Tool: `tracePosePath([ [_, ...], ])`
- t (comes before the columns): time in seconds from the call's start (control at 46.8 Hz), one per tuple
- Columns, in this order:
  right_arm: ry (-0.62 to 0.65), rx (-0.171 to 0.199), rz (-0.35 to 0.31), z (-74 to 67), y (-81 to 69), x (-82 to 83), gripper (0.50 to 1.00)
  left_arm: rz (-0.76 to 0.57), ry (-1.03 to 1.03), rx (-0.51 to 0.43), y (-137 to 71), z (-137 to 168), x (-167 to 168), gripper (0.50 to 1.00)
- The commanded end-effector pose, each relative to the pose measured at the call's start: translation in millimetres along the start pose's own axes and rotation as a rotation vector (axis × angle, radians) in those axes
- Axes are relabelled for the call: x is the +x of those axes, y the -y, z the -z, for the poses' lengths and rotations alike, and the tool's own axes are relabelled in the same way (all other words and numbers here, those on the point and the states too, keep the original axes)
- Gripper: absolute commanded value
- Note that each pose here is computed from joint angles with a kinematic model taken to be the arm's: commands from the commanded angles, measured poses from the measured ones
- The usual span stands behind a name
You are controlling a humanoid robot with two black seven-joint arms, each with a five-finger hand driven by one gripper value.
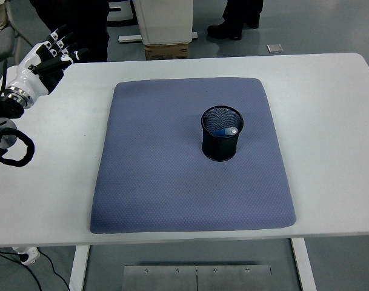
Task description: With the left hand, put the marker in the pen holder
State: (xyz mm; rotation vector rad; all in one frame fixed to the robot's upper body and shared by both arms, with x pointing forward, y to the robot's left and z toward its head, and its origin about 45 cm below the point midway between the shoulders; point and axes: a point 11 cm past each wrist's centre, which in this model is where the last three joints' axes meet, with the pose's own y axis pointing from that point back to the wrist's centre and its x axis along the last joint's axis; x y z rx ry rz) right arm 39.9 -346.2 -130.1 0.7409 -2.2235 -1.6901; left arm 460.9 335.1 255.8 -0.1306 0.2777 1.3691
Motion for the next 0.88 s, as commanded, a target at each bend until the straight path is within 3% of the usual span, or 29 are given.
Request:
tracePosePath([
  [0.0, 0.000, 0.000, -0.001, -0.2, 0.0, 0.4, 1.000, -0.001, -0.034, 0.012, -1.5, 13.5, -3.5, 1.000],
  [0.385, -0.003, 0.000, 0.003, 0.0, 0.1, -1.1, 1.000, -0.002, -0.171, 0.047, -6.4, 60.2, -23.0, 1.000],
  [0.855, 0.002, 0.008, 0.011, 3.8, 0.9, -6.1, 1.000, -0.007, -0.209, 0.004, -8.7, 65.0, -25.6, 1.000],
])
